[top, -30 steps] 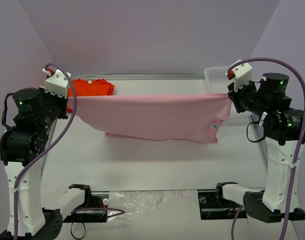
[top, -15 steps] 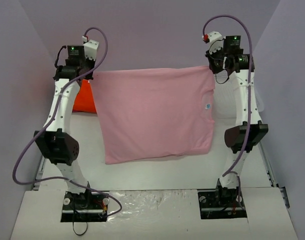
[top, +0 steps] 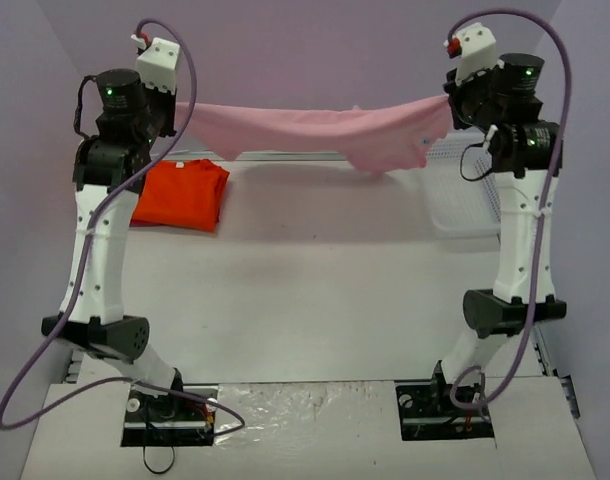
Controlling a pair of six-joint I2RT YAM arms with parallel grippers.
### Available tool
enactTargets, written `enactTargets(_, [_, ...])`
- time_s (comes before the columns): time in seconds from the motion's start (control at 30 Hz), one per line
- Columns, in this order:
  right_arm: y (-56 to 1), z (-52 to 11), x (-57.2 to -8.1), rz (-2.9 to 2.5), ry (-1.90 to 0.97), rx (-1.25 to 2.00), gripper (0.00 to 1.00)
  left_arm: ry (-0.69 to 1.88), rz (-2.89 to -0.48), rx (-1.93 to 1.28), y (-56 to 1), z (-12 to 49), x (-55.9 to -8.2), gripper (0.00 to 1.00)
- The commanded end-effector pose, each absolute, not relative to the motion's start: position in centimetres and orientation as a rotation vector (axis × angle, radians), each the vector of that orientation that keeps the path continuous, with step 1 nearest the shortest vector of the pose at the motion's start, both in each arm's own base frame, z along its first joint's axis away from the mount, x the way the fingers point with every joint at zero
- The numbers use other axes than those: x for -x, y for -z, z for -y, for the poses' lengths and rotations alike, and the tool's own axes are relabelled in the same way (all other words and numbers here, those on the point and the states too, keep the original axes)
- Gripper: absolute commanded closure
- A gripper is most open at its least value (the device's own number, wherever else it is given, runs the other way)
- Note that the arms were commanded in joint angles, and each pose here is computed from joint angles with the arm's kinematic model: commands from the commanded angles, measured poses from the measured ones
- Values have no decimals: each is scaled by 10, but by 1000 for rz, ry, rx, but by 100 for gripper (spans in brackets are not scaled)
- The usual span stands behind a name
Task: Fold and stack the t-shirts
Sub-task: Flatten out the tshirt
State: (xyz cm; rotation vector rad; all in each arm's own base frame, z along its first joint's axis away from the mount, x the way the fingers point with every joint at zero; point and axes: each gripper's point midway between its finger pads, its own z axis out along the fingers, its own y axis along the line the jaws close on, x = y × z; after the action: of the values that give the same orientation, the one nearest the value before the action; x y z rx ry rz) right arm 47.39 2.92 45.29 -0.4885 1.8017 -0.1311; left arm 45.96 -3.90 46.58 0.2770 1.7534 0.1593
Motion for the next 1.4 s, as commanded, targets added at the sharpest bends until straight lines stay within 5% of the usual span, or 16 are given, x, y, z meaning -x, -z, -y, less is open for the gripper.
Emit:
enactTargets(0.0, [-501, -27, -423, -1679, 143, 458, 100, -180, -1667, -221, -497, 29, -410, 98])
enactTargets(0.23, [-440, -29, -359, -1797, 84, 479, 100, -208, -1796, -264, -418, 16, -347, 98])
enactTargets(0.47, [-498, -16, -270, -1629, 107, 383, 100, -194, -1654, -244, -482, 4, -248, 98])
enactTargets(0.6, [-537, -13, -264, -1544, 113, 366, 100, -215, -1610, -243, -515, 1, -245, 98])
enactTargets(0.8, [-516, -8, -328, -1635, 122, 383, 100, -257, -1673, -287, -496, 7, -310, 98])
enactTargets(1.17, [-400, 3, -490, -1872, 134, 423, 100, -333, -1857, -386, -364, 29, -515, 98])
enactTargets(1.2, [-373, 6, -508, -1930, 154, 430, 93, -341, -1932, -424, -322, 34, -542, 96])
enactTargets(1.27, [-345, 9, -521, -1992, 195, 439, 65, -343, -1942, -484, -312, 46, -568, 62])
enactTargets(1.33, [-310, 7, -531, -2073, 258, 448, 22, -377, -2065, -556, -249, 54, -587, 21])
enactTargets(1.37, [-293, 7, -530, -2117, 258, 457, 0, -425, -2072, -581, -240, 59, -591, 17])
